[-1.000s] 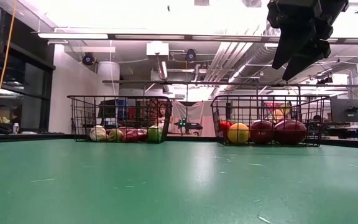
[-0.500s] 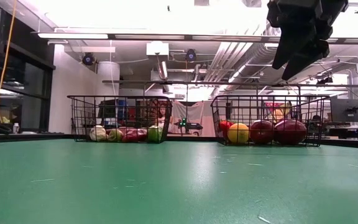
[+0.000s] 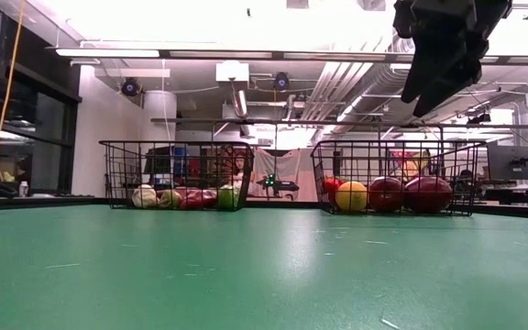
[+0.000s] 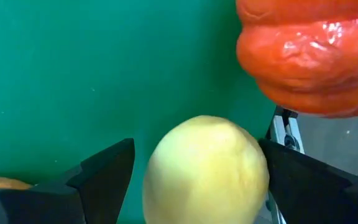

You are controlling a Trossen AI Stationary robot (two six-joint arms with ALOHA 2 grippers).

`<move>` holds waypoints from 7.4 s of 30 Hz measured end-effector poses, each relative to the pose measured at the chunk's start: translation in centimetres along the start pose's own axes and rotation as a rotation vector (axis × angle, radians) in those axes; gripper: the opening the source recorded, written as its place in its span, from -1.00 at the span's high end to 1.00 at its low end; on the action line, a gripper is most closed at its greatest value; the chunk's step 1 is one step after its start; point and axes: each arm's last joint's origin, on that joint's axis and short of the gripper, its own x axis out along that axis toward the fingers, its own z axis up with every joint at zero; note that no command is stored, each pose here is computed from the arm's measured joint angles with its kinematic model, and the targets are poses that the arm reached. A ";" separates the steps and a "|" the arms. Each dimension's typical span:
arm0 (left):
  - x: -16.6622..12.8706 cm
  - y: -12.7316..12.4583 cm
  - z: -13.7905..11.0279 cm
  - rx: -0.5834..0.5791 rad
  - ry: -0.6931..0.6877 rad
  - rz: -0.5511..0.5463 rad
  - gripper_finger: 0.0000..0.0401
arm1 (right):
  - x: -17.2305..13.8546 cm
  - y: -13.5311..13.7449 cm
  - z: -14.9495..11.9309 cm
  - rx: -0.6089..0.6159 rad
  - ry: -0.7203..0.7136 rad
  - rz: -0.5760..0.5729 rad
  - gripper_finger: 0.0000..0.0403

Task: Sort produce into baskets
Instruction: Put the yellow lemon into the right wire basket, then put the orange pumpkin into the left wire basket

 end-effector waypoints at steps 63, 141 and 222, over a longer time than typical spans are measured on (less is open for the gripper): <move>-16.0 31.1 33.9 -0.281 -1.402 -0.002 -0.29 | -8.6 3.2 9.7 0.395 -1.011 0.125 -0.47; -12.3 9.0 7.6 0.049 -0.143 -0.051 -0.98 | -9.3 -0.1 6.4 0.103 -0.619 0.304 -0.47; -7.2 -9.6 4.5 0.635 -0.190 0.076 -0.99 | -5.3 10.9 0.9 0.156 -0.375 0.599 -0.47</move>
